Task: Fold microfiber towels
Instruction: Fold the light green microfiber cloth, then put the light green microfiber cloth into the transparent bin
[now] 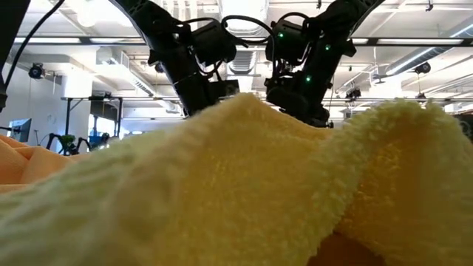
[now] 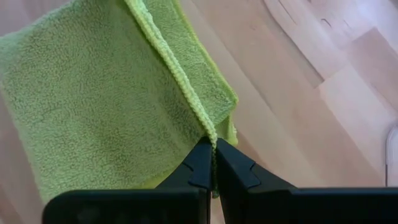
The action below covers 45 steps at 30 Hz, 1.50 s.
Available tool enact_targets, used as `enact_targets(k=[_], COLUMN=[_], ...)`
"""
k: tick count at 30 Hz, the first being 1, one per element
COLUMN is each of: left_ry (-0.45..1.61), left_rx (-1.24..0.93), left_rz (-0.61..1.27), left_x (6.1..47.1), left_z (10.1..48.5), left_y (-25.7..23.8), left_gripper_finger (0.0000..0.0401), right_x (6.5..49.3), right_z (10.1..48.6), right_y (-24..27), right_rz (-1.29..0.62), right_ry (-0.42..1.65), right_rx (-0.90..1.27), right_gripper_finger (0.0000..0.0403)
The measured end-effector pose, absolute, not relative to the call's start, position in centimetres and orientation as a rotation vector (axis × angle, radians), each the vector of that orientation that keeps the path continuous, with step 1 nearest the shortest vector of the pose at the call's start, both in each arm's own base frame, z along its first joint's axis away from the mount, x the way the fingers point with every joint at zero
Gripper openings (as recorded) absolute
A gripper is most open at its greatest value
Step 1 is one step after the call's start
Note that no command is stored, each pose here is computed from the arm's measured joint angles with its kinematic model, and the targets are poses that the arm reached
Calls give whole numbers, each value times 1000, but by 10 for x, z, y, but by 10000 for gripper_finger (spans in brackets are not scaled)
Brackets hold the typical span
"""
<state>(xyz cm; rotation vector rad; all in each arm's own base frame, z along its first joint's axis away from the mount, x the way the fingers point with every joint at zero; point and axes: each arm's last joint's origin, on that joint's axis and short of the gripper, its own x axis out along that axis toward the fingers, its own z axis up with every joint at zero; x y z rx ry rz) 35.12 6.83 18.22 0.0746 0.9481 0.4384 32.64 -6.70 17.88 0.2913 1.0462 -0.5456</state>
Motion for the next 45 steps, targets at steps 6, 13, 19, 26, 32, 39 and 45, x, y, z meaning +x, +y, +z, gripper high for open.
enact_targets(k=[6,13,19,26,32,39,45], left_ry=[939,913,929,935,884,932,952], left_rx=[69,68,114,110,50,67,76], left_rz=[442,444,419,404,283,133,90], left_x=[352,350,337,313,302,297,293], left_z=[184,195,215,243,255,232,215], left_y=[71,72,69,64,58,52,42], left_gripper_finger=[96,116,121,121,121,121,121], right_x=[327,327,315,290,276,258,252], right_z=[179,179,191,222,243,230,207], right_y=[-67,-67,-65,-56,-34,-5,14], right_rz=[-547,-563,-571,-563,-498,-440,-459], right_ry=[1031,1028,1074,1086,1013,1011,1005], right_rx=[302,336,340,370,370,381,483], right_gripper_finger=[38,115,150,152,143,139,141])
